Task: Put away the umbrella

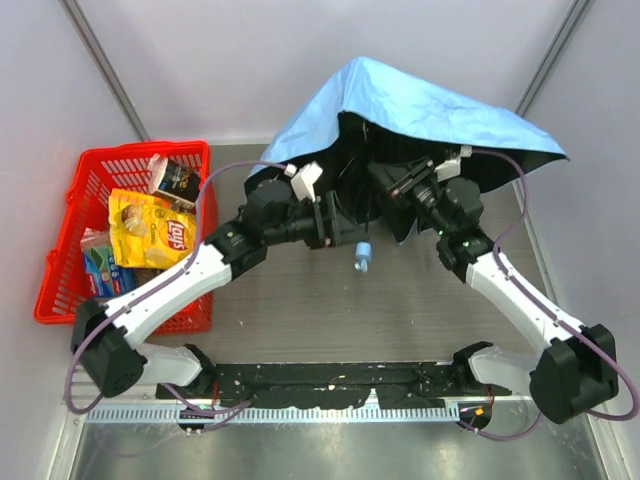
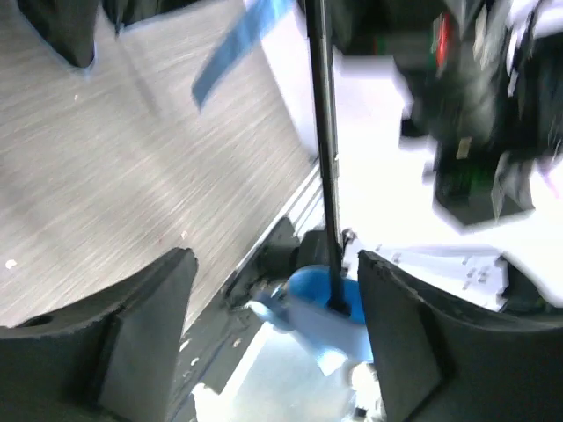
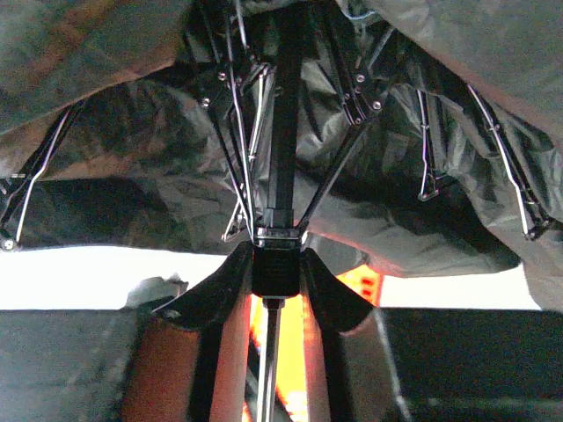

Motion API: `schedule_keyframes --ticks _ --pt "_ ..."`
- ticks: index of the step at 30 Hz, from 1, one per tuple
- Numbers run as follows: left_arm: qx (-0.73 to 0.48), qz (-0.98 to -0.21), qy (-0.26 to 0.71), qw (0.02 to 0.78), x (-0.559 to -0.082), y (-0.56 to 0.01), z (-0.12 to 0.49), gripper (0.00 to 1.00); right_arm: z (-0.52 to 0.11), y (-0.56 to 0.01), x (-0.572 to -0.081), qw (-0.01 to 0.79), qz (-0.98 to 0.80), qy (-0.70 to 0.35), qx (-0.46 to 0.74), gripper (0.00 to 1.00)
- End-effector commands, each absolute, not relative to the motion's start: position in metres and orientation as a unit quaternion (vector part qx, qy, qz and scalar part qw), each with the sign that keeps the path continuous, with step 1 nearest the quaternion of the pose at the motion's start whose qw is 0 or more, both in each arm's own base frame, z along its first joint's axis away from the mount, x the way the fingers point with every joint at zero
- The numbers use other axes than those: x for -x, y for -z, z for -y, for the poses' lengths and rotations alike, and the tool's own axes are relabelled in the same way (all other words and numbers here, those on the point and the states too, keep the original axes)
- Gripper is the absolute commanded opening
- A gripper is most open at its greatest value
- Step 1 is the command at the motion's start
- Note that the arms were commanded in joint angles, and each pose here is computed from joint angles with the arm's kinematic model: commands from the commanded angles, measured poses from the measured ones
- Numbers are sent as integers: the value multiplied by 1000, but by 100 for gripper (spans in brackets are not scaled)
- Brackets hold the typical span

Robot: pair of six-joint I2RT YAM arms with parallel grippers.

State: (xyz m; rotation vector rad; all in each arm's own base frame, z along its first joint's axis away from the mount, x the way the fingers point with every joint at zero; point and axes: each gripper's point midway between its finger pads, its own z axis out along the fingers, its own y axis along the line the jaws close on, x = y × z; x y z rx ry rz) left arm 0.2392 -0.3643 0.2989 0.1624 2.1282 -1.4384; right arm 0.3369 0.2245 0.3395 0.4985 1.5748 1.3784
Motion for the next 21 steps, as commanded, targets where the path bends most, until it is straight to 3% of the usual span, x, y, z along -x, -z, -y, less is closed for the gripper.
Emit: schedule_keyframes --ticks 1,4,7,11,14,16,18,21 --pt "-177 -744 561 317 -186 -322 336 86 -188 -430 -348 597 -561 -567 -81 1" --pt "-245 -723 552 336 -151 -326 308 83 -188 -449 -324 650 -529 -543 52 1" --pt "-300 -685 541 384 -125 -357 281 64 -187 -449 -312 690 -523 -477 148 1" --pt "-298 -639 487 516 -132 -428 246 60 -199 -433 -292 683 -513 -457 250 1" --pt "-132 -646 438 611 -173 -479 206 69 -207 -421 -266 668 -486 -467 313 1" --pt "27 -666 406 625 -200 -488 170 85 -208 -416 -247 668 -458 -477 341 1" --pt "34 -651 411 637 -207 -503 173 99 -209 -403 -237 660 -458 -479 354 1" --pt "20 -669 414 617 -218 -521 194 100 -210 -390 -222 643 -455 -491 372 1"
